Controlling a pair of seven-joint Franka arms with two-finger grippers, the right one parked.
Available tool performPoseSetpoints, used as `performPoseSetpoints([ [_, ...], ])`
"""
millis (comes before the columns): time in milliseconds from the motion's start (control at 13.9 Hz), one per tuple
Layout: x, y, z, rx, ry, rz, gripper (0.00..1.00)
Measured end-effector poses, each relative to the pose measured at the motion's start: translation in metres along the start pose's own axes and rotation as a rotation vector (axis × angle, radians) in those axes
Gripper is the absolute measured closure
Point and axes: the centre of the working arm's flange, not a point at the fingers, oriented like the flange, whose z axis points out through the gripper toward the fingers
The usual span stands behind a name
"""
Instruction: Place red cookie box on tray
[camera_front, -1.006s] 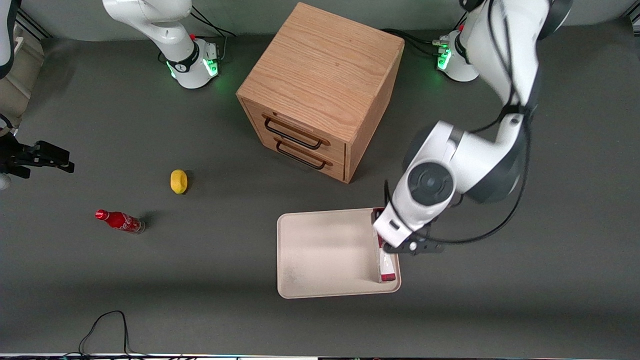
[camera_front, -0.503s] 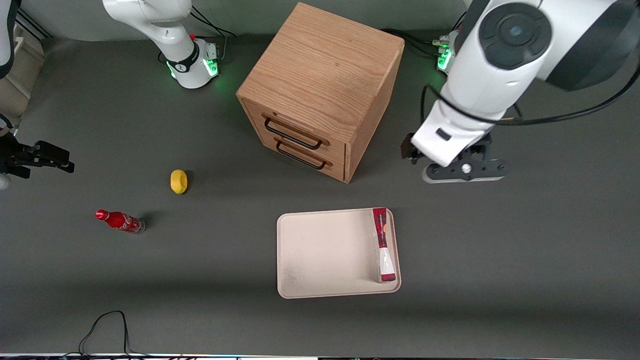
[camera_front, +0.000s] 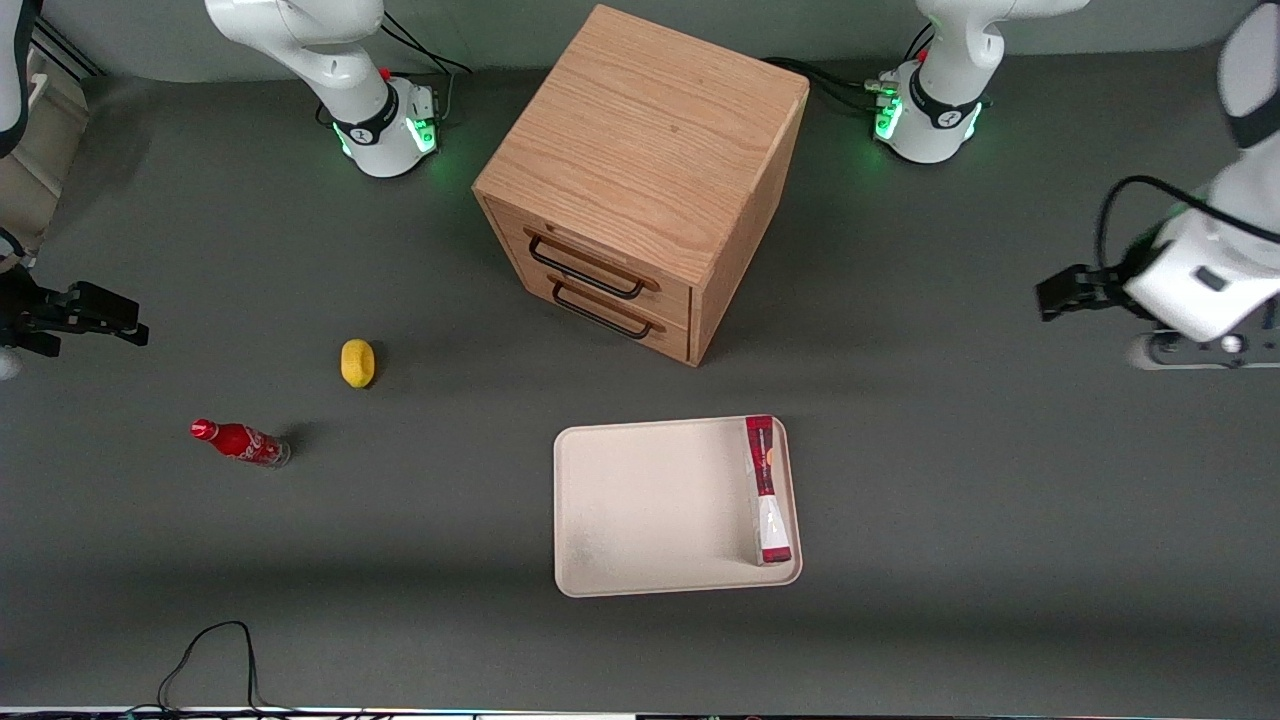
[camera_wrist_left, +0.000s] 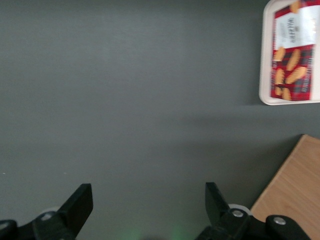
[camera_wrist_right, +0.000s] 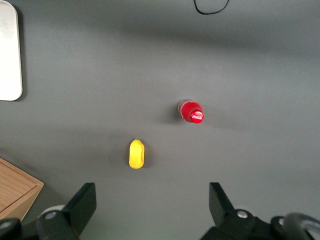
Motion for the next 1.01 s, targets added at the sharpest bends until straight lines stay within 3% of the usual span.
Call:
performPoseSetpoints([
  [144, 0.003, -0.026, 0.007, -0.007, 0.011, -0.016, 0.0],
  [719, 0.004, -0.035, 0.023, -0.004, 0.056, -0.034, 0.0],
  [1006, -0.004, -0.036, 0.008, -0.029, 0.082, -0.045, 0.0],
])
